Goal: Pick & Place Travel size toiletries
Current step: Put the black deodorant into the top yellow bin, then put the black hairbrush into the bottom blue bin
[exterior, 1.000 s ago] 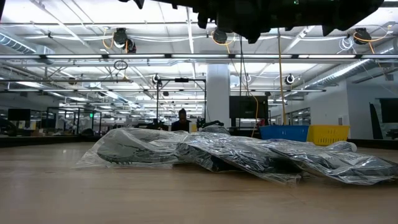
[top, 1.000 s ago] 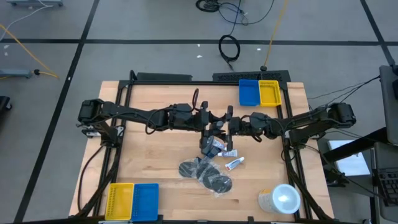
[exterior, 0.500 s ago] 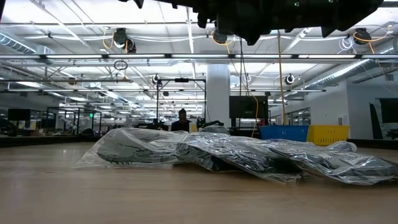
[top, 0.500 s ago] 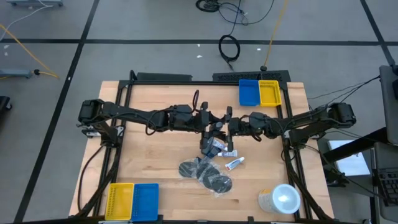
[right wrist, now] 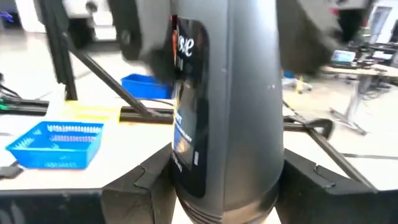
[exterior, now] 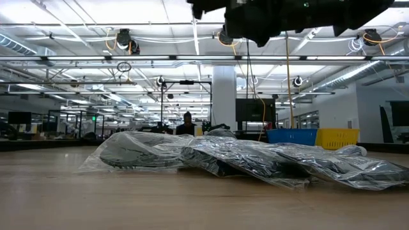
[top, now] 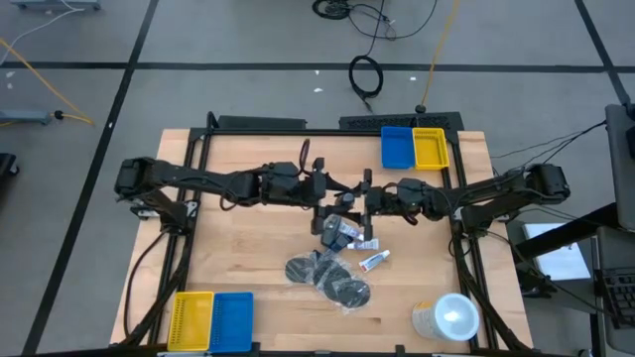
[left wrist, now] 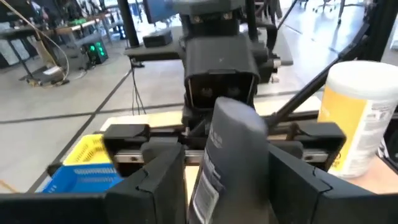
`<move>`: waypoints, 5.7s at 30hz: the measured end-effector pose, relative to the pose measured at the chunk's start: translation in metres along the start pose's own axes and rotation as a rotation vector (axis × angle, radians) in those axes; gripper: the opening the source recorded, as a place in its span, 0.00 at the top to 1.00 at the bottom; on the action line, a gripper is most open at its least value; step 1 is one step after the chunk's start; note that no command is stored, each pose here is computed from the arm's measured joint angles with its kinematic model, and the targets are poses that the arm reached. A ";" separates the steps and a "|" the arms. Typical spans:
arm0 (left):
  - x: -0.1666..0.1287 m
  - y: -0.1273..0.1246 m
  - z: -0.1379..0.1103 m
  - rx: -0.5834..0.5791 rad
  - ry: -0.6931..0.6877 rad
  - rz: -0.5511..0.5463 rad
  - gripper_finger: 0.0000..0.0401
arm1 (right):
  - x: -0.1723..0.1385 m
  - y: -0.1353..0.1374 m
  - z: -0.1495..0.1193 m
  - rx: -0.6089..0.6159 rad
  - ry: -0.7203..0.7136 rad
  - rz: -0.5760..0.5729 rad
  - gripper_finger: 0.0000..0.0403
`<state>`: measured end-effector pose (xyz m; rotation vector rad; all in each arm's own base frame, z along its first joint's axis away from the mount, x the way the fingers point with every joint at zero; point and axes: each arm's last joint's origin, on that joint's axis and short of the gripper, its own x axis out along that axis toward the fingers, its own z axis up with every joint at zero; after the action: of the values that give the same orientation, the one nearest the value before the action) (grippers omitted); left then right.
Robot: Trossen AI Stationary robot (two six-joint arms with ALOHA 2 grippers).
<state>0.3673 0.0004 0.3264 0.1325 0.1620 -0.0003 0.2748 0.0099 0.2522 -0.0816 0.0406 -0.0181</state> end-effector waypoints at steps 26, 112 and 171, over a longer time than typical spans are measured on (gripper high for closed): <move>-0.046 -0.017 -0.002 -0.098 0.328 0.099 0.52 | -0.088 -0.097 -0.024 0.107 0.295 -0.674 0.52; -0.040 -0.035 -0.008 -0.089 0.348 0.144 0.52 | -0.148 -0.167 -0.086 0.292 0.831 -1.273 0.44; -0.057 -0.054 -0.114 -0.444 0.741 0.028 0.52 | -0.075 0.030 -0.029 0.135 0.406 0.092 0.48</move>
<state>0.2918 -0.0383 0.2171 -0.3174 0.8927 0.1136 0.1995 0.0393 0.2241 0.0597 0.4488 0.0544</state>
